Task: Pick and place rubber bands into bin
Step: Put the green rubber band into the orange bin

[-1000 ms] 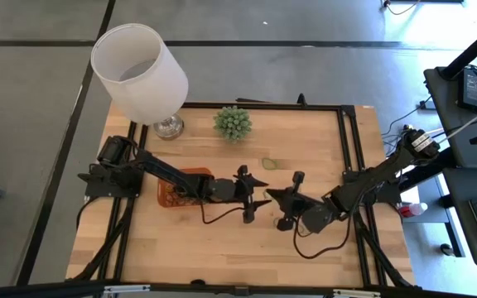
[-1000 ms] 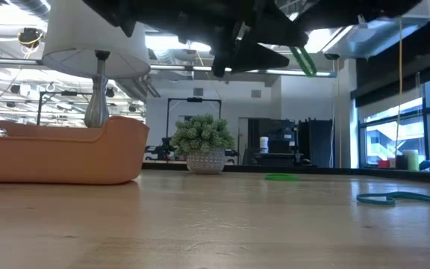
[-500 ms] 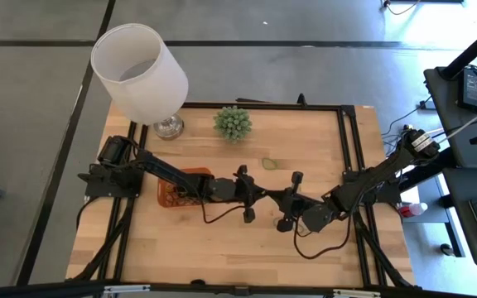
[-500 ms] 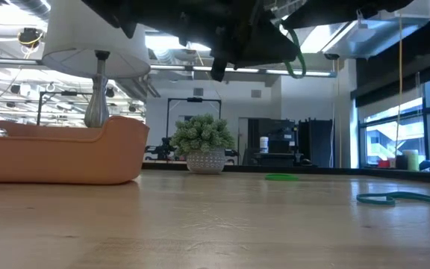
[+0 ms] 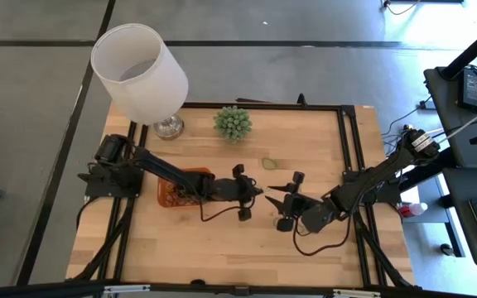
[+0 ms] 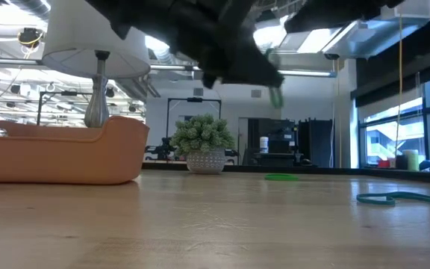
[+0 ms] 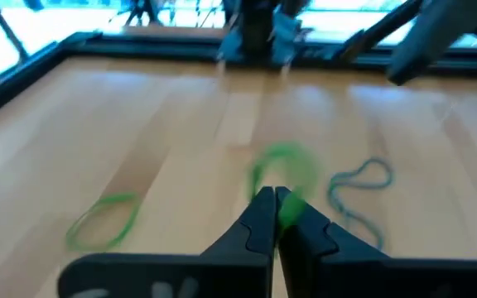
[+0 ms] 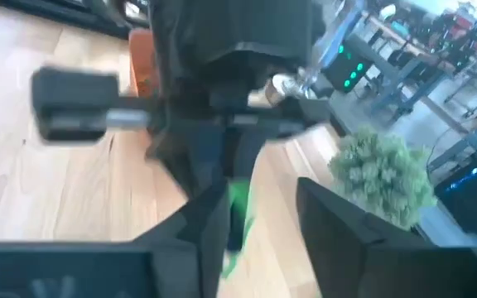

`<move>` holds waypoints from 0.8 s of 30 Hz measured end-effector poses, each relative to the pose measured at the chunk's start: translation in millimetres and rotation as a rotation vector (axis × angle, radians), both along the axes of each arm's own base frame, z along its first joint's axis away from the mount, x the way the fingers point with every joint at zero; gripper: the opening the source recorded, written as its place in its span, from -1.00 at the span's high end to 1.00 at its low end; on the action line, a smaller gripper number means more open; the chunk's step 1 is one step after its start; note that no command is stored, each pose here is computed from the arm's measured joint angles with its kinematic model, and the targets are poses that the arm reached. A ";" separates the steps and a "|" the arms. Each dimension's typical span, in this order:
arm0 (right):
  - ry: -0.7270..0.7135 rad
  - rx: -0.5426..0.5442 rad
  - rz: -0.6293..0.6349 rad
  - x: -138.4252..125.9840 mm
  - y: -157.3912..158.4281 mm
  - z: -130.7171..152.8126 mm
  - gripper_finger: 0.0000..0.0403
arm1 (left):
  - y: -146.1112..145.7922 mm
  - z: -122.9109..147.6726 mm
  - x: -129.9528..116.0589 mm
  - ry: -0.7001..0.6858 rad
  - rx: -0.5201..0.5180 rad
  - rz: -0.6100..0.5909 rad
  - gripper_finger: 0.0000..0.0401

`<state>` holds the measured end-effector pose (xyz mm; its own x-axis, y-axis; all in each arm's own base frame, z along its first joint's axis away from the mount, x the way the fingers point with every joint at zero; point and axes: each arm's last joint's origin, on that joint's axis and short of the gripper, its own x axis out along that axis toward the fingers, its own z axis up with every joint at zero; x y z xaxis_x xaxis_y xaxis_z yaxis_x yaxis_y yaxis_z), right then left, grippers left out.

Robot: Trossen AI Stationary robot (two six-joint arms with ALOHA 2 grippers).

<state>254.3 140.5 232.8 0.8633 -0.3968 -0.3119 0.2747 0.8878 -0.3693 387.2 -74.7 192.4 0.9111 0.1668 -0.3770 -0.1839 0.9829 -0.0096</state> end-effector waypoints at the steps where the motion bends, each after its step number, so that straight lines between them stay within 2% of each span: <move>1: 0.016 0.005 -0.008 -1.2 -0.8 -2.1 0.22 | 2.2 2.4 -3.2 0.027 -0.003 0.016 0.99; 5: 0.089 0.071 -0.084 -9.9 -6.4 -14.8 0.11 | 7.7 22.8 -23.9 0.121 -0.031 0.074 0.99; 10: 0.148 0.170 -0.210 -24.1 -12.9 -27.5 0.11 | 16.2 62.1 -64.4 0.222 -0.027 0.096 0.99; 14: 0.169 0.215 -0.268 -31.7 -13.0 -34.4 0.14 | 24.3 83.1 -104.7 0.338 -0.122 0.154 0.99; 19: 0.205 0.177 -0.267 -32.3 -8.8 -43.8 0.14 | 31.6 82.7 -148.5 0.598 -0.157 0.265 0.98; 21: 0.201 0.166 -0.270 -30.5 -7.8 -46.7 0.14 | 33.3 78.8 -156.6 0.679 -0.166 0.308 0.99; 24: 0.211 0.157 -0.279 -28.7 -9.0 -49.6 0.14 | 34.4 73.7 -155.9 0.709 -0.179 0.363 0.99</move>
<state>225.5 131.5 183.1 0.6395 -0.5408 -0.5465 0.4463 0.8399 -0.3089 231.3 -40.3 266.1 0.3471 0.2883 -0.8924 -0.5120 0.8555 0.0772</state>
